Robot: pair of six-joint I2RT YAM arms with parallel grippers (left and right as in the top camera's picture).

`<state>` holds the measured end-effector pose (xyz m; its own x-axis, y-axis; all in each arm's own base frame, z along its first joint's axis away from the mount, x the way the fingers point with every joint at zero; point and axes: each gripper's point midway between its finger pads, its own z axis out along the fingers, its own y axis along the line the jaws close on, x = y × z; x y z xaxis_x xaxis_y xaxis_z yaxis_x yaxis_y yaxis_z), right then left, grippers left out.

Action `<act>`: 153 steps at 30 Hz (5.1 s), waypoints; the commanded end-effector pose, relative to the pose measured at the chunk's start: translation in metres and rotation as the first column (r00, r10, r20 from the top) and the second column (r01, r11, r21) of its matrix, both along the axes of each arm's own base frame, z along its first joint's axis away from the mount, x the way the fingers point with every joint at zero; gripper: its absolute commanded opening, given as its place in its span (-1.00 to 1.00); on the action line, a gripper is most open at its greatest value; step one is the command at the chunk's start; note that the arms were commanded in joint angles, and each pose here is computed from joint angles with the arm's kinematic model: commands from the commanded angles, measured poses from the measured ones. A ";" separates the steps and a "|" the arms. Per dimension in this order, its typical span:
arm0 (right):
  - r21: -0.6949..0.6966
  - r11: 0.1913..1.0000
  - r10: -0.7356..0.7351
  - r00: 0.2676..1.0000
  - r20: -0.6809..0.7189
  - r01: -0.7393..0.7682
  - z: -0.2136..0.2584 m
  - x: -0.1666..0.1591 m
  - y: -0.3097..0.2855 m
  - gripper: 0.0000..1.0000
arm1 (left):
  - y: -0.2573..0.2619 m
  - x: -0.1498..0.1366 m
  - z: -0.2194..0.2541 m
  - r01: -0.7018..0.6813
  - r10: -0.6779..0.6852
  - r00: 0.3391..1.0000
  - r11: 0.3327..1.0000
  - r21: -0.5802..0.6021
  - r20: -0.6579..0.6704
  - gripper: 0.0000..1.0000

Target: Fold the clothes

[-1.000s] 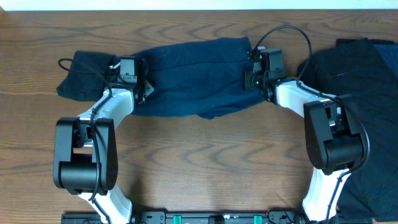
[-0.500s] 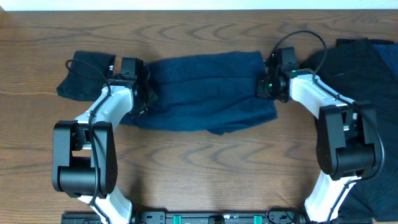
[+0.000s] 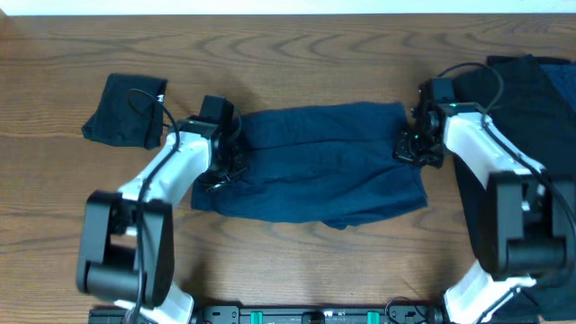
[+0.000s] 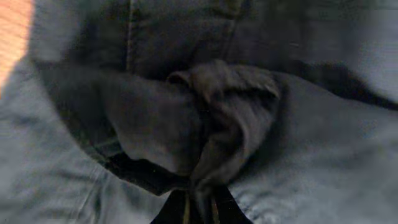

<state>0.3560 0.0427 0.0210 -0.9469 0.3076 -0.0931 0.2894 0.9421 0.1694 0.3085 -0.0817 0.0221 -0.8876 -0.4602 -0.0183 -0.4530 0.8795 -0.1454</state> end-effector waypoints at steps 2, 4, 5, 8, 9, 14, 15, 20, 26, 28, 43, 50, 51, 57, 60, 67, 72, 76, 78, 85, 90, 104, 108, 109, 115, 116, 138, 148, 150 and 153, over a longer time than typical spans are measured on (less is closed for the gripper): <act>-0.031 0.999 -0.007 0.984 0.175 0.012 0.061 0.011 -0.009 -0.98 | 0.000 0.004 0.042 0.022 -0.021 0.991 1.000 -0.012 0.130 -0.88; -0.025 1.000 -0.007 0.976 0.217 0.012 0.075 0.012 -0.008 -0.97 | 0.000 0.007 0.059 0.022 -0.018 0.983 1.000 -0.022 0.184 -0.88; -0.025 1.000 -0.007 0.973 0.231 0.013 0.080 0.013 -0.008 -0.97 | 0.000 0.008 0.069 0.023 -0.017 0.977 0.999 -0.027 0.214 -0.88; -0.008 1.000 -0.004 0.966 0.257 0.006 0.088 0.014 -0.005 -0.98 | 0.002 0.010 0.090 0.019 -0.011 0.958 0.999 -0.027 0.287 -0.88; 0.000 1.000 0.000 0.964 0.265 0.000 0.089 0.016 -0.003 -0.97 | 0.005 0.011 0.096 0.013 -0.008 0.951 1.000 -0.014 0.310 -0.88; 0.000 1.000 0.007 0.939 0.343 -0.007 0.096 0.035 -0.003 -0.97 | 0.031 0.024 0.111 -0.069 0.020 0.915 0.992 0.108 0.403 -0.88; -0.001 1.000 0.011 0.931 0.364 -0.012 0.098 0.040 -0.002 -0.97 | 0.036 0.028 0.111 -0.088 0.024 0.910 0.987 0.136 0.415 -0.88; -0.001 1.000 0.012 0.915 0.404 -0.013 0.095 0.056 -0.001 -0.97 | 0.040 0.042 0.101 -0.107 0.026 0.905 0.980 0.168 0.424 -0.88; -0.023 0.999 0.049 0.910 0.411 -0.044 0.064 0.080 -0.001 -0.97 | 0.041 0.066 0.076 -0.126 0.029 0.901 0.972 0.197 0.432 -0.88; -0.026 0.998 0.062 0.906 0.420 -0.057 0.052 0.089 0.001 -0.98 | 0.044 0.075 0.071 -0.140 0.031 0.894 0.967 0.214 0.447 -0.88; -0.015 0.997 0.078 0.877 0.474 -0.081 0.017 0.121 0.007 -0.36 | 0.042 0.117 0.024 -0.146 0.010 0.873 0.959 0.243 0.488 0.32; 0.081 0.938 0.202 0.724 0.659 -0.336 0.061 0.141 0.046 0.35 | 0.051 0.135 0.078 -0.129 -0.046 0.799 0.961 0.245 0.599 0.71; 0.095 0.931 0.200 0.711 0.674 -0.352 0.069 0.142 0.048 0.37 | 0.052 0.133 0.088 -0.128 -0.044 0.792 0.963 0.236 0.610 0.71; 0.129 0.897 0.220 0.680 0.700 -0.423 0.108 0.125 0.063 0.43 | 0.052 0.101 0.132 -0.104 -0.052 0.784 0.971 0.214 0.618 0.45; 0.108 0.893 0.261 0.699 0.665 -0.436 0.114 0.108 0.073 -0.37 | 0.043 0.079 0.137 -0.046 -0.062 0.813 0.985 0.169 0.578 -0.88; 0.069 0.900 0.354 0.813 0.461 -0.431 0.074 0.061 0.093 -0.98 | 0.026 0.043 0.096 0.056 -0.088 0.908 0.994 0.090 0.411 -0.88; 0.047 0.876 0.431 0.822 0.372 -0.480 0.044 0.043 0.119 -0.98 | 0.025 0.041 0.061 0.064 -0.092 0.944 0.993 0.098 0.318 -0.88; 0.025 0.865 0.461 0.813 0.356 -0.502 0.029 0.043 0.131 -0.97 | 0.025 0.042 0.036 0.070 -0.095 0.961 0.992 0.104 0.259 -0.88; 0.012 0.865 0.467 0.813 0.349 -0.502 0.022 0.044 0.132 -0.98 | 0.025 0.042 0.026 0.072 -0.096 0.967 0.992 0.107 0.238 -0.88; -0.001 0.866 0.471 0.815 0.338 -0.500 -0.012 0.056 0.135 -0.97 | 0.025 0.044 -0.006 0.079 -0.098 0.979 0.991 0.111 0.180 -0.88; -0.012 0.867 0.464 0.798 0.386 -0.498 -0.030 0.073 0.140 -0.98 | 0.025 0.044 -0.023 0.083 -0.099 0.984 0.990 0.114 0.147 -0.88; -0.223 0.917 0.397 0.701 0.593 -0.331 -0.003 0.142 0.122 -0.87 | 0.025 0.044 -0.024 0.083 -0.100 0.984 0.990 0.115 0.146 -0.88; -0.266 0.923 0.385 0.695 0.608 -0.278 -0.018 0.154 0.113 -0.52 | 0.025 0.045 -0.024 0.082 -0.099 0.984 0.990 0.115 0.151 -0.88; -0.272 0.924 0.381 0.690 0.616 -0.268 -0.021 0.157 0.112 -0.44 | 0.024 0.046 -0.024 0.083 -0.100 0.983 0.990 0.115 0.153 -0.88; -0.264 0.940 0.341 0.608 0.717 -0.216 0.004 0.181 0.109 -0.13 | 0.022 0.063 -0.012 0.106 -0.131 0.965 0.987 0.118 0.229 -0.88; -0.262 0.942 0.335 0.587 0.737 -0.208 0.016 0.184 0.110 -0.11 | 0.021 0.069 -0.005 0.114 -0.141 0.958 0.986 0.121 0.250 -0.88; -0.317 0.939 0.293 0.799 0.525 -0.137 0.020 0.142 0.027 -0.24 | 0.038 0.150 0.016 -0.020 -0.109 0.845 0.972 0.234 0.524 -0.88; -0.309 0.948 0.233 0.827 0.512 -0.076 -0.019 0.153 -0.009 -0.14 | 0.045 0.165 -0.019 -0.020 -0.118 0.841 0.968 0.248 0.528 -0.88; -0.308 0.949 0.230 0.820 0.524 -0.069 -0.012 0.155 -0.010 -0.08 | 0.045 0.170 -0.008 -0.017 -0.132 0.822 0.967 0.254 0.554 -0.88; -0.303 0.951 0.228 0.798 0.558 -0.060 0.012 0.158 -0.009 0.11 | 0.044 0.176 0.025 -0.024 -0.140 0.780 0.967 0.252 0.611 -0.88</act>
<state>0.5085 0.0371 0.0058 -0.7531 0.0513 -0.6559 0.0678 0.9977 0.0002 0.4759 -0.0454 0.0137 -0.7171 -0.3393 -0.6088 -0.2945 0.9392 -0.1765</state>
